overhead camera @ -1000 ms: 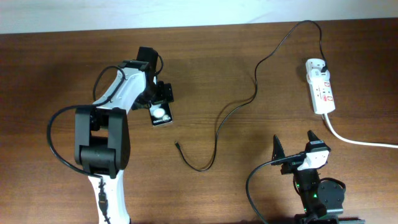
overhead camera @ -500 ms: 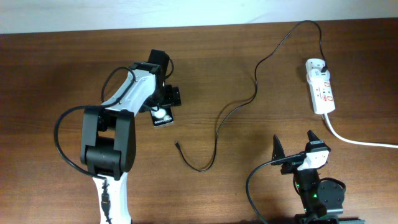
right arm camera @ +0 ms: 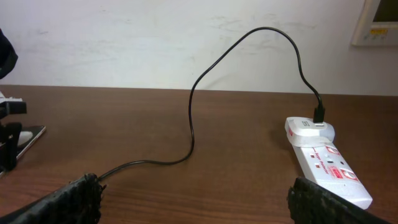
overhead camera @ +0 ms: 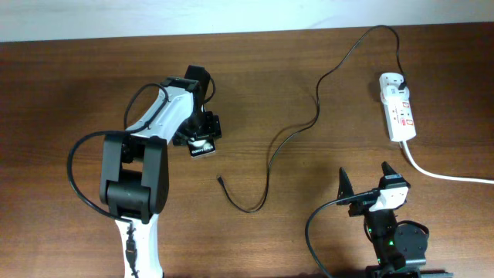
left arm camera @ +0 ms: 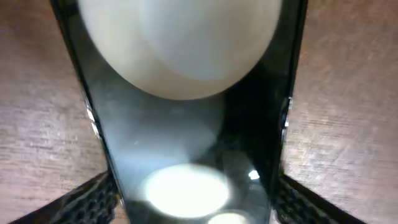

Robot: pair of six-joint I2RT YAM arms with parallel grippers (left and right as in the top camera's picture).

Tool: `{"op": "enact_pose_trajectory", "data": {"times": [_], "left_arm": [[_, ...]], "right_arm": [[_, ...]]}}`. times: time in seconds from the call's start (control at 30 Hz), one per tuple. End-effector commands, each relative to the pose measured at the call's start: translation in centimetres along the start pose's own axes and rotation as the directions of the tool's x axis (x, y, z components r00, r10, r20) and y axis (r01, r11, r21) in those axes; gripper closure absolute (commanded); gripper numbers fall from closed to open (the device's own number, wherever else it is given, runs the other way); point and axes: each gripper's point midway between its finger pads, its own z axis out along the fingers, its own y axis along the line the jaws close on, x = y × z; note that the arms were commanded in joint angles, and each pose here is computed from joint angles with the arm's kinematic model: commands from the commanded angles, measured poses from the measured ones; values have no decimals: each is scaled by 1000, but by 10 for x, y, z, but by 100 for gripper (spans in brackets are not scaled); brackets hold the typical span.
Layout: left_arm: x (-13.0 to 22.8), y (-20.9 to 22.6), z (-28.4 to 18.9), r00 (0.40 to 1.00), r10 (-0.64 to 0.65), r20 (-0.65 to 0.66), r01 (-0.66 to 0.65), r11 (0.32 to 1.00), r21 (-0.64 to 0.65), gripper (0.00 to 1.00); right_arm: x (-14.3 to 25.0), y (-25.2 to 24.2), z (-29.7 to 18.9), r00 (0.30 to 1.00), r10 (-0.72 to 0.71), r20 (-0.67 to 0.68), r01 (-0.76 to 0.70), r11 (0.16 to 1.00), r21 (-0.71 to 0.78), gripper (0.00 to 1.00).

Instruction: Plug charger to phone and switch on socket

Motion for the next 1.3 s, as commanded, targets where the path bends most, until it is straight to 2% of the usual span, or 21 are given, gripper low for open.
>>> {"op": "enact_pose_trajectory", "data": {"times": [0.0, 0.23, 0.33, 0.37, 0.5, 0.63, 0.83, 1.27], "left_arm": [[29, 1, 19, 994, -4, -113, 1, 1000, -20, 23], [68, 0, 12, 970, 31, -243, -51, 996, -78, 22], [75, 3, 10, 966, 49, -254, -82, 989, -123, 13], [72, 4, 11, 969, 52, -241, -86, 987, -135, 1], [53, 4, 15, 986, 52, -160, -76, 986, -147, 1], [32, 13, 17, 995, -37, -91, 25, 991, -134, 1], [13, 13, 19, 998, -53, -27, 50, 993, -103, 1], [22, 14, 21, 997, -47, -57, 40, 992, -116, 1]], "right_arm": [[2, 4, 0, 1000, 0, -2, 0, 1000, -22, 1], [2, 4, 0, 1000, 0, -2, 0, 1000, -22, 1], [2, 4, 0, 1000, 0, -2, 0, 1000, -22, 1], [2, 4, 0, 1000, 0, -2, 0, 1000, -22, 1], [2, 4, 0, 1000, 0, -2, 0, 1000, -22, 1], [2, 4, 0, 1000, 0, -2, 0, 1000, -22, 1], [2, 4, 0, 1000, 0, -2, 0, 1000, -22, 1], [2, 4, 0, 1000, 0, -2, 0, 1000, -22, 1]]}}
